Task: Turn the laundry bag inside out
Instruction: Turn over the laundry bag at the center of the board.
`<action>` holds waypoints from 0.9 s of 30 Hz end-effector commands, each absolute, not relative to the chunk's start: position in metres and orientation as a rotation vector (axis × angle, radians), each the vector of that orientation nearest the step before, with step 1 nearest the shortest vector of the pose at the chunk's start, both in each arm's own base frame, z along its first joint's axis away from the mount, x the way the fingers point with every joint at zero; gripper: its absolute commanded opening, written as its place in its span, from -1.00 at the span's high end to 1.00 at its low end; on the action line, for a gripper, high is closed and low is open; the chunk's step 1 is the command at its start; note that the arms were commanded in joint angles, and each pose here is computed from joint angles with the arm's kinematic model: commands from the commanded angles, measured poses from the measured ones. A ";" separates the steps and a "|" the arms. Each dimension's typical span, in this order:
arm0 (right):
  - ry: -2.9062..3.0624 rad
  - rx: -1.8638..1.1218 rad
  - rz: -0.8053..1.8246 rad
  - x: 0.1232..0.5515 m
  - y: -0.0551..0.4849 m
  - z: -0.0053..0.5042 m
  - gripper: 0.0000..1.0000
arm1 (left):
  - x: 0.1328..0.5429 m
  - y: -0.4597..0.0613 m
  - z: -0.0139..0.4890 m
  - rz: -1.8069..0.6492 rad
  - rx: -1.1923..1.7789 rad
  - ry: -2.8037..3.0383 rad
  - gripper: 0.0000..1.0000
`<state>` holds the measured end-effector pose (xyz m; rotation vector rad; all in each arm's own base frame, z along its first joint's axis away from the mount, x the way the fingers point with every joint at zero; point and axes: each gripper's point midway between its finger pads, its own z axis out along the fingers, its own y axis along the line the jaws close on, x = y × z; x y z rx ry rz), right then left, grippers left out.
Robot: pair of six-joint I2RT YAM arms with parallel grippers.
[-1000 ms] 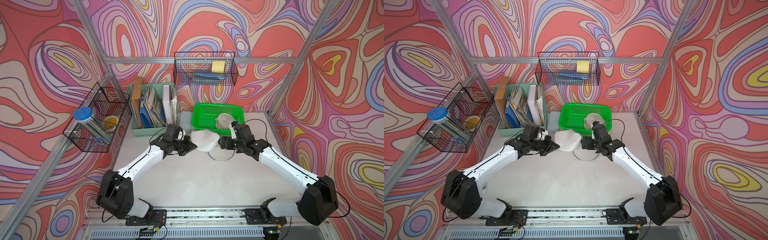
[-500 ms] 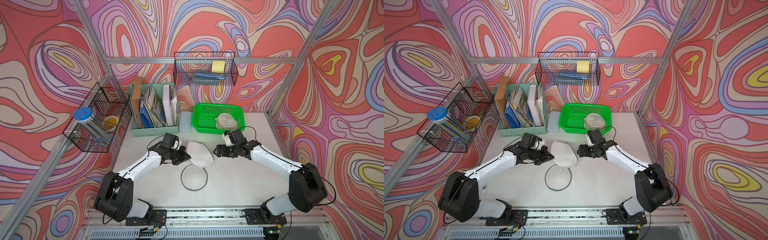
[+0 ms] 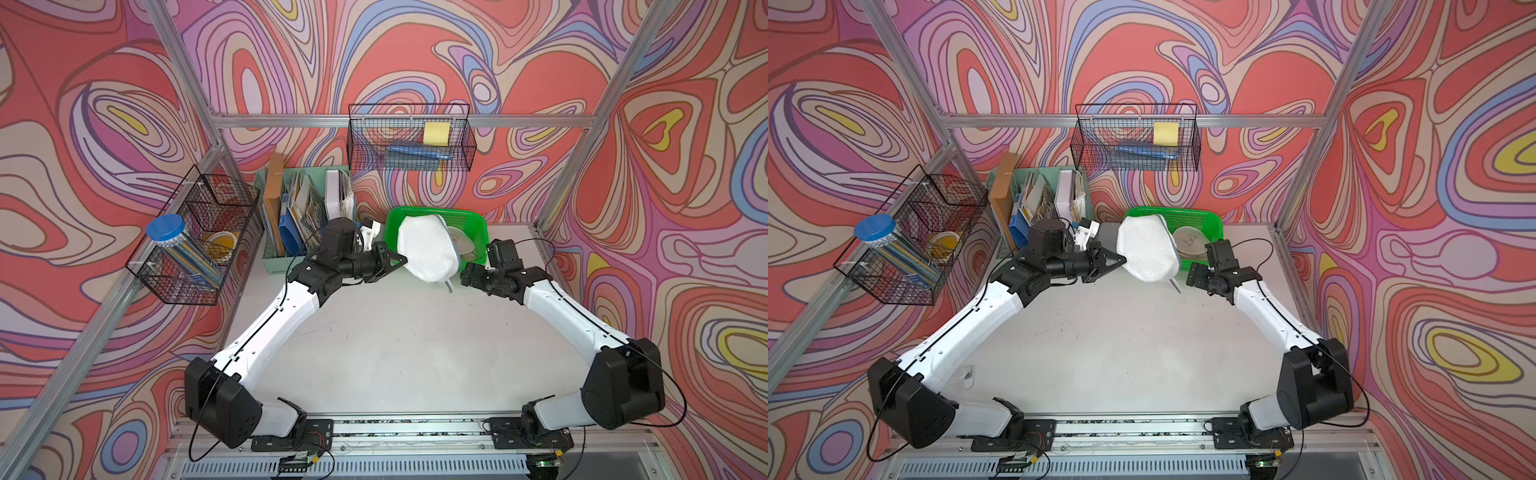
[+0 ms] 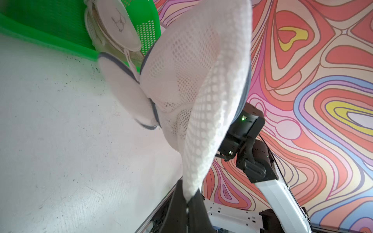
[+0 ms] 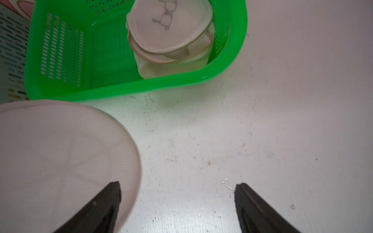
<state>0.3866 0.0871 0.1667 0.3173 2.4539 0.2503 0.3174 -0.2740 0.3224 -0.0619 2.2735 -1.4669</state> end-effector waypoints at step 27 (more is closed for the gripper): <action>2.743 0.099 0.754 0.359 0.187 0.050 -0.47 | 0.261 -0.219 0.122 -1.068 -0.087 2.738 1.00</action>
